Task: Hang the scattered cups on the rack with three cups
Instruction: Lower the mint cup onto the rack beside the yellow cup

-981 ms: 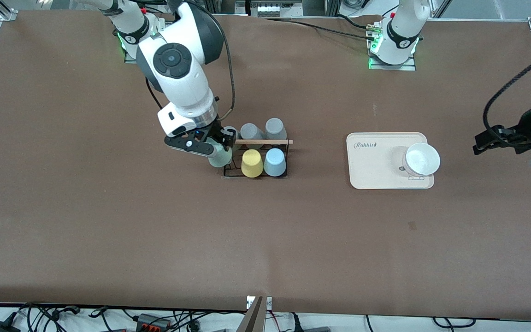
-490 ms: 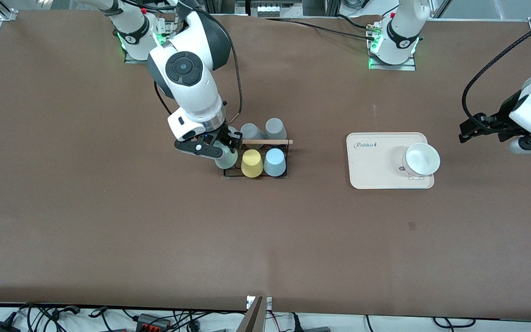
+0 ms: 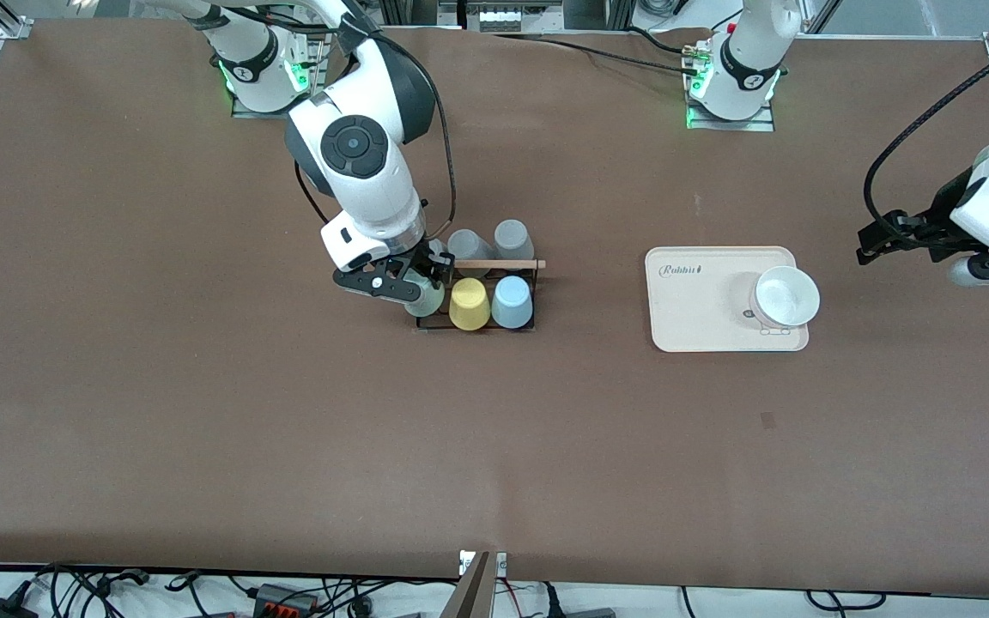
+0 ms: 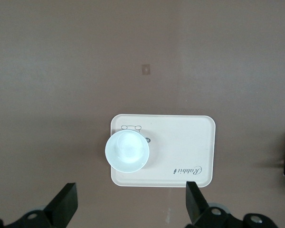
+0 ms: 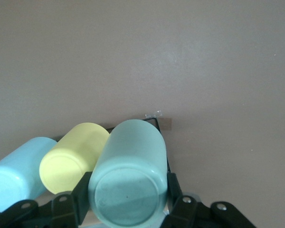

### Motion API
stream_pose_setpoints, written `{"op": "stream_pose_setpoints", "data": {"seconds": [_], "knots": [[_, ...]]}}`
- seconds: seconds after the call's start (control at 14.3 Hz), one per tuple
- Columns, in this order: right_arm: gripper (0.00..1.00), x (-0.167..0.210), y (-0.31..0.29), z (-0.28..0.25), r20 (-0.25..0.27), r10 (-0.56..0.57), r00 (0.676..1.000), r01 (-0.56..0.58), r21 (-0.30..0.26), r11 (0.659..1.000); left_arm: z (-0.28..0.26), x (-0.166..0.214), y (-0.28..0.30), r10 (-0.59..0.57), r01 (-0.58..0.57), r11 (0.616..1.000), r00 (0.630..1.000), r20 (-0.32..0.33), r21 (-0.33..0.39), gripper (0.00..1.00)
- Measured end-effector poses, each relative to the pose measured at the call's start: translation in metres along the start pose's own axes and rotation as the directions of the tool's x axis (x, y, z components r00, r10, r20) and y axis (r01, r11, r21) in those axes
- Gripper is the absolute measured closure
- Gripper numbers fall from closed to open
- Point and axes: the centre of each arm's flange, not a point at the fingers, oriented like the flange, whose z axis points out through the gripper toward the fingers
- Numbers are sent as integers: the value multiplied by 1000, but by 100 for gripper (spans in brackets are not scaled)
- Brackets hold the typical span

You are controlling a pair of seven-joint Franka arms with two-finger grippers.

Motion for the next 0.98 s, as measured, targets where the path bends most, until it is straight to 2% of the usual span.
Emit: {"op": "stream_pose_setpoints", "data": {"seconds": [0.42,0.98], "knots": [[34,0,-2,19,8,-2,1000,2,-8,1000,-15,-3,-1,-2,2,1000,1000,-23,-1,0],[34,-2,-6,42,9,-19,1000,20,-27,999,-15,-5,0,2,-2,1000,1000,-6,0,0]]}}
